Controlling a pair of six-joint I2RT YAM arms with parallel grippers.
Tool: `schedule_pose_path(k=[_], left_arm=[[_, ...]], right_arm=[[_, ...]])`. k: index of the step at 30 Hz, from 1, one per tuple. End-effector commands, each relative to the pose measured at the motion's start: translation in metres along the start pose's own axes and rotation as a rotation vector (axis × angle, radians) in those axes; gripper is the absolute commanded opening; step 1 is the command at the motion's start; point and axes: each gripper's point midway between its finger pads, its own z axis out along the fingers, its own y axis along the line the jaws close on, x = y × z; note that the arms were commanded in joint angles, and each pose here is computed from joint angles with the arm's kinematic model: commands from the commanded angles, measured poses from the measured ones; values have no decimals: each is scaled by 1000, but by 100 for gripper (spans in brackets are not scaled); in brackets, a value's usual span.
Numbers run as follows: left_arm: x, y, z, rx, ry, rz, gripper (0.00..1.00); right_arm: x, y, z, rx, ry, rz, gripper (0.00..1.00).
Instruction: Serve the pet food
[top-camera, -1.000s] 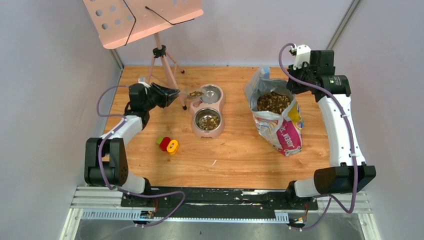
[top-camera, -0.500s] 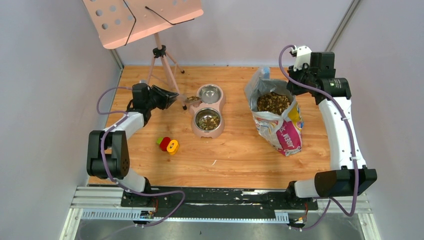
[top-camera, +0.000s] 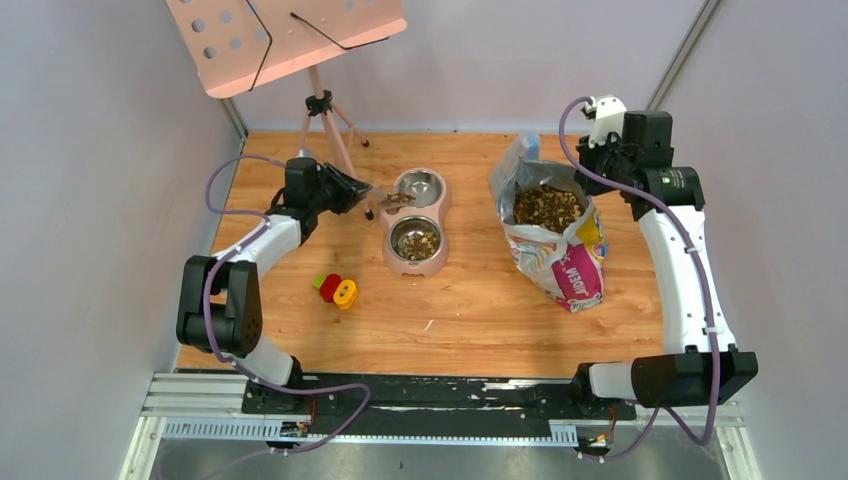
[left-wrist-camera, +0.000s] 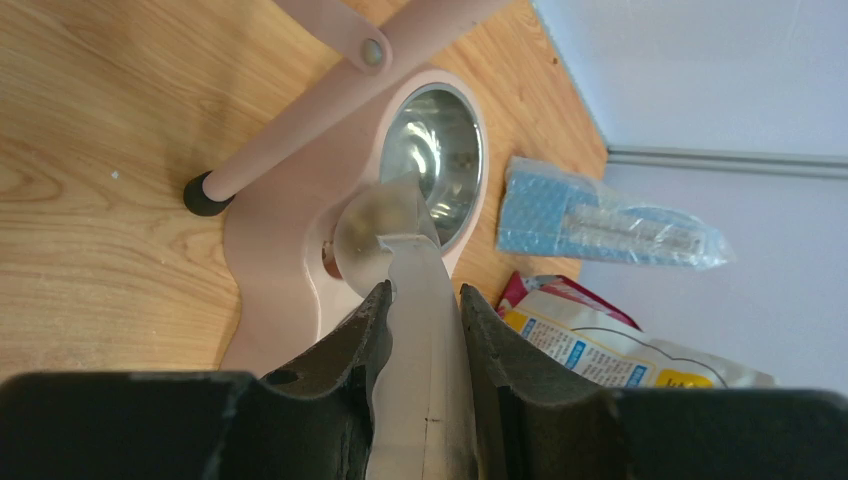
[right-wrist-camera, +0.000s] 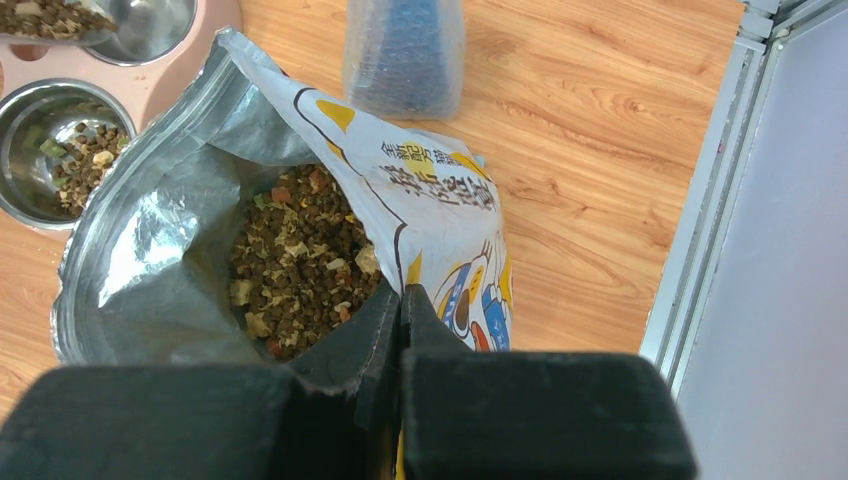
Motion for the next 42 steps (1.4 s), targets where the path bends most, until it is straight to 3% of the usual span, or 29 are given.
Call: schedule_pose_path(k=[1,9,16,20,26,33,40,42], left_arm=[[-8,-5,1,-61,-52,158,0],[-2,-26,7,-86,-53,365,0],[-1,-60,18,-110,-84,652,0],[7,-75,14,-103,-84,740,0],[4,-121,-28,35,-165,755,0],[34,-128,-76,101,-28,659,0],[81,-134,-109,364,130,821,0],[100,-149,-127,521,194,873,0]], right_arm=[[-15,-2,-24,33,-90,-11,0],[-10,-1,-29,38,-96,-22,0],[-9,2,-30,27,-102,-23,0],[-14,2,-31,25,-116,-20,0],[-15,2,-31,20,-120,-28,0],[-16,2,-29,20,-123,-26,0],[-13,3,-27,15,-118,-22,0],[-13,3,-28,14,-119,-23,0]])
